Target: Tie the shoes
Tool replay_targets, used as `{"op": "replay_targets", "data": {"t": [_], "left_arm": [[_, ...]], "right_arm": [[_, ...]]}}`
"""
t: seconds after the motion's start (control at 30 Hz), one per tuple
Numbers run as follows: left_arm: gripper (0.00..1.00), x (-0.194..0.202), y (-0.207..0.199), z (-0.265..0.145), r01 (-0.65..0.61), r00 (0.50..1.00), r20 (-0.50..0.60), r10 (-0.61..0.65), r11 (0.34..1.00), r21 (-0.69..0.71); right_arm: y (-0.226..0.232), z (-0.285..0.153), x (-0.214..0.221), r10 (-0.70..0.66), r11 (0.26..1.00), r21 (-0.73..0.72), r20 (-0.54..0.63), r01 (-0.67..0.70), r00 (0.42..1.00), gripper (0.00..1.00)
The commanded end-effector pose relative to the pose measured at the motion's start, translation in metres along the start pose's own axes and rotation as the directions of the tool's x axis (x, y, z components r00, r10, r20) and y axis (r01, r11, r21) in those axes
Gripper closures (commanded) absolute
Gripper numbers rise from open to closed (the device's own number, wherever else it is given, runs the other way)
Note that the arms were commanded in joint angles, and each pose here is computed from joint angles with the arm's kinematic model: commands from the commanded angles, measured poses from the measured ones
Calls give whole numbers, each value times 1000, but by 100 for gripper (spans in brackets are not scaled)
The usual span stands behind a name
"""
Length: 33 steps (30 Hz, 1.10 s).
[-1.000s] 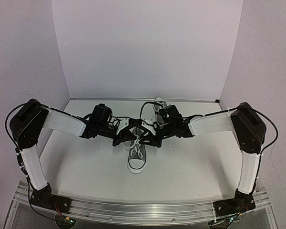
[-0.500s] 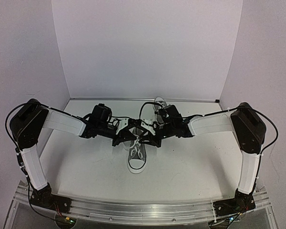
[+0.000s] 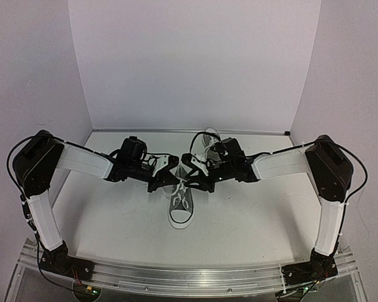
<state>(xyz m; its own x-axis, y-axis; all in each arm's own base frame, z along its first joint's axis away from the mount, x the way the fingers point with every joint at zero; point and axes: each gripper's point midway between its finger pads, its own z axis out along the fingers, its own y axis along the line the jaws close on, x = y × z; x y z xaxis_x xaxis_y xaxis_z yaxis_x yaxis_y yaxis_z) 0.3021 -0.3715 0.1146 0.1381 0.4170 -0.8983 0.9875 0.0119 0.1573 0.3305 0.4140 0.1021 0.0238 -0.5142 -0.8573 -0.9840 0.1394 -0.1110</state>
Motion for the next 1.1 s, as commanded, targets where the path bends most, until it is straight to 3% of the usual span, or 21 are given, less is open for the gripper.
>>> {"op": "replay_targets", "data": {"t": [0.0, 0.57, 1.07], "left_arm": [[100, -8, -2, -2, -48, 998, 43, 47, 999, 10], [100, -9, -3, 0, -57, 997, 54, 56, 998, 26], [100, -8, 0, 2, -51, 997, 52, 50, 998, 25]], "right_arm": [[1, -10, -27, -44, 999, 1, 77, 44, 996, 68], [-3, 1, -35, -44, 998, -33, 106, 48, 993, 71], [4, 10, -17, -27, 997, -69, 68, 32, 997, 73]]}}
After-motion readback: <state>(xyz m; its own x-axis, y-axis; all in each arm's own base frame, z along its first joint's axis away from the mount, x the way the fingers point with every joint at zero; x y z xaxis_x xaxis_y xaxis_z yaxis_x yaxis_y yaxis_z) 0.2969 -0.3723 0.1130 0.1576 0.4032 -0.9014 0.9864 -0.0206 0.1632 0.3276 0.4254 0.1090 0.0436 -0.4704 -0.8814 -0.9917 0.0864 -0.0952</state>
